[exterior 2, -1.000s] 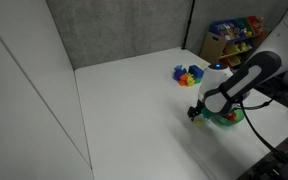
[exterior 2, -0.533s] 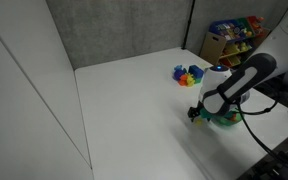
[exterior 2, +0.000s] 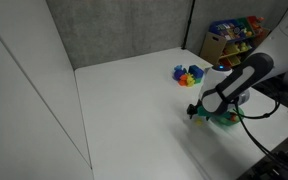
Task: Pick up the small yellow block from the table and put it in the green bowl
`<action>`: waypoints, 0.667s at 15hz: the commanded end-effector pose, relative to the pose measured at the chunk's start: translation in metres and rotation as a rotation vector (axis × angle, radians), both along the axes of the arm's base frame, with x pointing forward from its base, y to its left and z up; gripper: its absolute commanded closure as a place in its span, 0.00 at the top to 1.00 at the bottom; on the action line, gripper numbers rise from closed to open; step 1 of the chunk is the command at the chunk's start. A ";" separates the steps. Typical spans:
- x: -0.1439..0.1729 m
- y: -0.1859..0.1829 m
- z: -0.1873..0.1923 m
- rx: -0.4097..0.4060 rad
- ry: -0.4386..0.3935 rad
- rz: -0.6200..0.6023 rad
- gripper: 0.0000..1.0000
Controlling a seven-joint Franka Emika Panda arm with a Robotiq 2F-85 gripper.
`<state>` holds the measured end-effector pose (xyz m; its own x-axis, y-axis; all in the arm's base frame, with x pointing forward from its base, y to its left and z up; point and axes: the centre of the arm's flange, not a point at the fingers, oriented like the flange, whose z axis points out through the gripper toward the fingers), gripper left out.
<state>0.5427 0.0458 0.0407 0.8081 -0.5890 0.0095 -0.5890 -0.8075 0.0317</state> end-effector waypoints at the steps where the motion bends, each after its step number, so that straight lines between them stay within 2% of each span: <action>1: -0.003 -0.001 0.000 -0.010 -0.024 -0.092 1.00; 8: -0.008 -0.005 -0.005 0.004 -0.030 -0.208 1.00; 9: -0.009 -0.006 -0.005 0.003 -0.033 -0.216 0.84; 10: -0.009 -0.006 -0.005 0.003 -0.035 -0.219 0.74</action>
<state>0.5375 0.0403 0.0342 0.6916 -0.7220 0.0175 -0.7222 -0.6913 0.0227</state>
